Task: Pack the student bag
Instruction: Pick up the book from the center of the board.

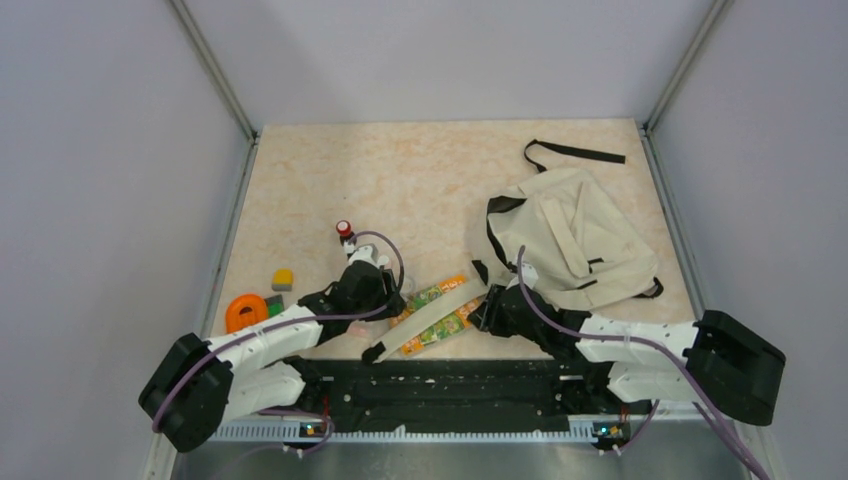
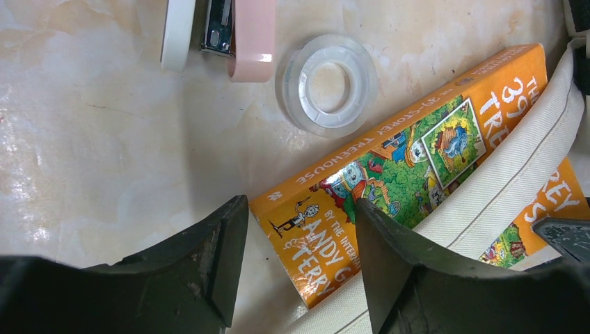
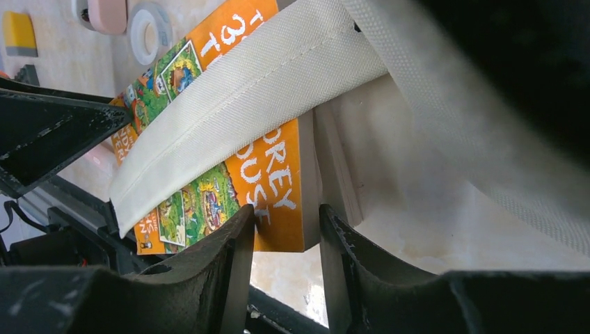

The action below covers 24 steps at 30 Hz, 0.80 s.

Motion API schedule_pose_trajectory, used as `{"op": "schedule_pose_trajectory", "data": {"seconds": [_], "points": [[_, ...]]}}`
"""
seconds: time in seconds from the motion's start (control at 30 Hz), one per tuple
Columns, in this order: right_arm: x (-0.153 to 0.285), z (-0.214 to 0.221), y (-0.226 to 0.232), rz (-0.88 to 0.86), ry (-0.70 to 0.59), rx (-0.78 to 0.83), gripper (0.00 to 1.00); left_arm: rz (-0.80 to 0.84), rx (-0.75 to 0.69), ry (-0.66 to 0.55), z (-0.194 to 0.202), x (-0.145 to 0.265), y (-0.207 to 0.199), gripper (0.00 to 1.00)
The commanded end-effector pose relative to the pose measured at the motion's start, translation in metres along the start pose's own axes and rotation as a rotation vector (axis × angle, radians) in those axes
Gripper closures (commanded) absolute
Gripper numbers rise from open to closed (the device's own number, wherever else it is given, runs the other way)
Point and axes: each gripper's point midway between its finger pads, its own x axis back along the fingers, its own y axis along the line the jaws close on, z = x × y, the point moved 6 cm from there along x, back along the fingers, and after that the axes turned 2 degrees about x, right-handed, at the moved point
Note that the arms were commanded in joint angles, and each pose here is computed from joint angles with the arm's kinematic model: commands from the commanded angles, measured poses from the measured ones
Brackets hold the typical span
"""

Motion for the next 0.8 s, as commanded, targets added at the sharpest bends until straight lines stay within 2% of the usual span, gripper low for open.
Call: {"op": "schedule_pose_trajectory", "data": {"seconds": [0.0, 0.17, 0.57, 0.6, 0.7, 0.77], "points": [[-0.007, -0.012, 0.018, -0.089, -0.064, -0.049, 0.61, 0.05, 0.022, -0.009, -0.002, 0.002, -0.007, 0.38], [-0.011, -0.013, 0.02, -0.096, -0.079, -0.038, 0.62, 0.055, 0.027, -0.008, -0.002, 0.002, -0.008, 0.38], [-0.018, -0.035, 0.02, -0.068, -0.204, 0.001, 0.63, 0.091, 0.048, -0.023, -0.002, 0.008, -0.01, 0.39], [-0.02, -0.036, 0.019, -0.064, -0.208, 0.005, 0.67, 0.102, 0.049, -0.028, -0.002, 0.009, -0.011, 0.38], [-0.021, -0.04, 0.023, -0.078, -0.219, 0.017, 0.9, 0.118, 0.048, -0.029, -0.001, 0.012, -0.012, 0.38], [-0.018, -0.044, 0.029, -0.101, -0.224, 0.026, 1.0, 0.115, 0.039, -0.038, -0.003, 0.015, -0.011, 0.38]]}}
